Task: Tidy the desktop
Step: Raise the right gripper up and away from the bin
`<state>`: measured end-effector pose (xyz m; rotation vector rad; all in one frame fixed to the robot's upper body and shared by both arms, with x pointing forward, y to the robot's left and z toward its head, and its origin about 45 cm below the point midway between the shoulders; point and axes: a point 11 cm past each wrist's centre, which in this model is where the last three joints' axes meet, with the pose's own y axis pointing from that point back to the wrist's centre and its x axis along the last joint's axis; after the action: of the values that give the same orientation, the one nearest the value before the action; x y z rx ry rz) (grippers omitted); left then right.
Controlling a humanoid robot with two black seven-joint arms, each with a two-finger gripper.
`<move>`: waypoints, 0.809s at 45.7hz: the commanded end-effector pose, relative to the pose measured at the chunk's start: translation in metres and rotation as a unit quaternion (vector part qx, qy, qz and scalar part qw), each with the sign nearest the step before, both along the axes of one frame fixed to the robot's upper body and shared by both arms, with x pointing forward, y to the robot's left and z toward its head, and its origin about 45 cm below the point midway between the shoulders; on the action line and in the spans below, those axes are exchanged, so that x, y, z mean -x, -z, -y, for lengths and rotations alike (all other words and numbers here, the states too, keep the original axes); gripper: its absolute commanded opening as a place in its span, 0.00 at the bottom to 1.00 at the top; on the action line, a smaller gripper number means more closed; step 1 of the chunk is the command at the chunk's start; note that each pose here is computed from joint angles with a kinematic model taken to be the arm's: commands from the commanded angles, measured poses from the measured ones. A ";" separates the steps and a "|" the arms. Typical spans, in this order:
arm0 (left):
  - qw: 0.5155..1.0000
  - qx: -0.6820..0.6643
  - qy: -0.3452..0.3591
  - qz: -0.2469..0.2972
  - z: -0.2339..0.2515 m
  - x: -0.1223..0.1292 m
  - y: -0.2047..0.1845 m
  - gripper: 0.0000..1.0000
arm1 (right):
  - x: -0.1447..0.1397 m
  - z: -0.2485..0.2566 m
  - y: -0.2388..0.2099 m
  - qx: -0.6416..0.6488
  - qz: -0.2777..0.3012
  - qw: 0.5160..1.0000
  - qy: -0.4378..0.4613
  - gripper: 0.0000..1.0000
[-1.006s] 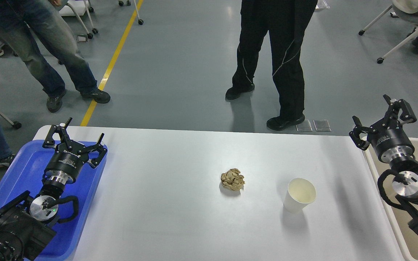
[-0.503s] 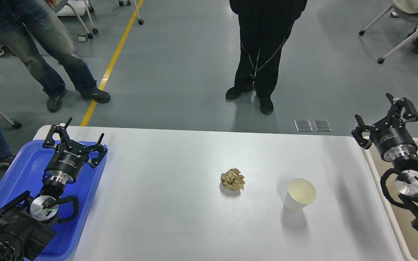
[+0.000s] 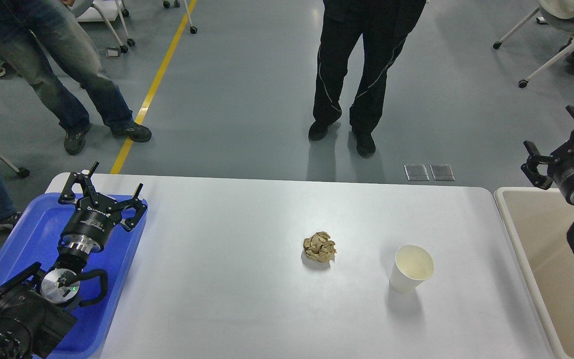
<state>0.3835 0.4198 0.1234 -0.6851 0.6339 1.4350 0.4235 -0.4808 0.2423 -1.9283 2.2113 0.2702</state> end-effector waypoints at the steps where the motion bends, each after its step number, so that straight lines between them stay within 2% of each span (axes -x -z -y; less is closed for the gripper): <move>1: 1.000 0.000 0.000 0.000 0.000 0.000 0.000 1.00 | -0.003 0.019 -0.045 0.087 -0.001 0.996 -0.034 1.00; 10: 1.000 0.000 0.000 0.000 0.000 0.000 0.000 1.00 | -0.005 0.018 -0.080 0.191 -0.019 0.976 -0.107 1.00; 20: 1.000 0.000 0.000 0.000 0.000 0.000 0.000 1.00 | 0.004 -0.003 -0.113 0.324 -0.038 0.917 -0.228 1.00; 27: 1.000 0.000 0.000 0.000 -0.001 0.000 0.000 1.00 | 0.020 -0.021 -0.123 0.423 -0.064 0.846 -0.318 1.00; 37: 1.000 0.000 0.000 0.000 -0.001 0.000 0.000 1.00 | 0.034 -0.038 -0.111 0.568 -0.116 0.708 -0.402 1.00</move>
<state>0.3835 0.4197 0.1234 -0.6850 0.6342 1.4348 0.4087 -0.4569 0.3591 -3.1364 1.8164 -0.6398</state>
